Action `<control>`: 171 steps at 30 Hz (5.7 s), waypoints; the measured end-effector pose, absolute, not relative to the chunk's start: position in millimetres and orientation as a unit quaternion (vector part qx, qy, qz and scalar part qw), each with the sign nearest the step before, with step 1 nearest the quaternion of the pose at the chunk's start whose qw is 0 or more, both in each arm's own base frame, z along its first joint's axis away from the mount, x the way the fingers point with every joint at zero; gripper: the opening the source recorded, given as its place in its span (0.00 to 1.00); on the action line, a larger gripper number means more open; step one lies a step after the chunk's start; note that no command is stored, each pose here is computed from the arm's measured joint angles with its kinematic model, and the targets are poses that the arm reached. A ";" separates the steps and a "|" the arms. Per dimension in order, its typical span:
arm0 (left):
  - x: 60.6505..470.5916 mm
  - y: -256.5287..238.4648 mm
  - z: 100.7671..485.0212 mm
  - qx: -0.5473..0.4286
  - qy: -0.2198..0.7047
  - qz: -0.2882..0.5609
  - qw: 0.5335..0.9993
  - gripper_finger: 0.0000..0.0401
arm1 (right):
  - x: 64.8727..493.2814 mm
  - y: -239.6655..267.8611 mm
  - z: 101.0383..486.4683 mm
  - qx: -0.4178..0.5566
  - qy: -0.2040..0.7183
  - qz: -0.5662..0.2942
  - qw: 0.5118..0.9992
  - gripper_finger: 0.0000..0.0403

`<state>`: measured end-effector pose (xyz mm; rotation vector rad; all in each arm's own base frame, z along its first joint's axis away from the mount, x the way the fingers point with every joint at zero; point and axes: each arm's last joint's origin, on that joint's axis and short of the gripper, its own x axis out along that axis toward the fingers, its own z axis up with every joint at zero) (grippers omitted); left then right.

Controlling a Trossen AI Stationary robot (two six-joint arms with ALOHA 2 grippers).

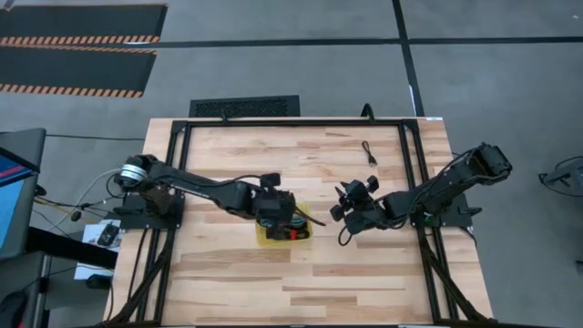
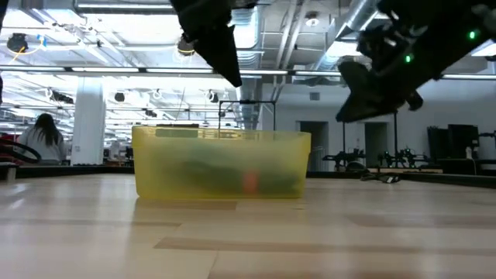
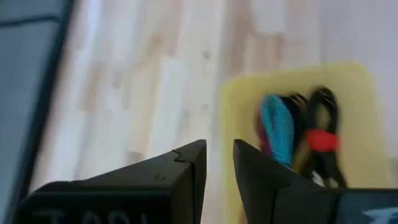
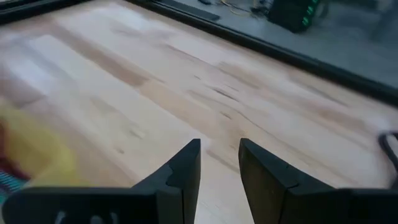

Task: Pick and place USB-C Cables
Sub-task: Put the black charger cable into the yellow bin

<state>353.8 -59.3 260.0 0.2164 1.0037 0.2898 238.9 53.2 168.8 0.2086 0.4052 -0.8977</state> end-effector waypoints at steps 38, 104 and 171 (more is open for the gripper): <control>236.5 99.5 223.5 0.054 -0.002 0.236 0.970 0.30 | 210.4 -41.7 139.3 0.106 0.225 -0.623 0.741 0.59; 268.1 85.3 178.4 -0.026 0.018 0.202 0.979 0.36 | 179.6 -136.7 127.4 0.227 0.356 -0.607 0.674 0.59; 284.8 58.4 201.3 0.026 -0.046 0.080 0.995 0.45 | 278.6 -36.5 202.6 -0.014 0.060 -0.051 0.997 0.05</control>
